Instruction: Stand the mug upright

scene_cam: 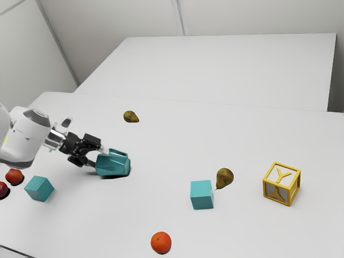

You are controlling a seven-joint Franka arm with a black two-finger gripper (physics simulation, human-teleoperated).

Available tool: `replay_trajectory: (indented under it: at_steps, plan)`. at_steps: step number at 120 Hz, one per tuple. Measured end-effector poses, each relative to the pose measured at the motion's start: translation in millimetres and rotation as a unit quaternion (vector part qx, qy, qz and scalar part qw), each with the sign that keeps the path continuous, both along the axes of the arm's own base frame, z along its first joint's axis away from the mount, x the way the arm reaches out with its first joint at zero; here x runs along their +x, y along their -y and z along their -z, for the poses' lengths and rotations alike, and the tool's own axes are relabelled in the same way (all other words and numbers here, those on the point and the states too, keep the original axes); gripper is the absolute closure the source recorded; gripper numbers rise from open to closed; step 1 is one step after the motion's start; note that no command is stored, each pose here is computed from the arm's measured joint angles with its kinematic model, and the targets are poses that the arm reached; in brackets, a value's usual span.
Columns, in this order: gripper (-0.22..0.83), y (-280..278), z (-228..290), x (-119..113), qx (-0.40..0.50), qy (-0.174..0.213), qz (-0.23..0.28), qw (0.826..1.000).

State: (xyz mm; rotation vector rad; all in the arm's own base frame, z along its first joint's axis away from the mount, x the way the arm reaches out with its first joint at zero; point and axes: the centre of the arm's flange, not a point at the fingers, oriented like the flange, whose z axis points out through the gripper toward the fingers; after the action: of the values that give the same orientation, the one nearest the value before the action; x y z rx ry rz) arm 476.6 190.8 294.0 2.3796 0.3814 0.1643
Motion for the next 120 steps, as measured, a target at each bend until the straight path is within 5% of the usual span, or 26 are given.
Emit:
replay_trajectory:
  at_steps: [68, 120]
  plan:
    - [0.01, 8.9, 19.8, -1.3, -0.080, 0.041, 0.012, 0.996]
    - [0.34, 9.5, 24.5, -2.6, -0.079, 0.057, 0.031, 0.995]
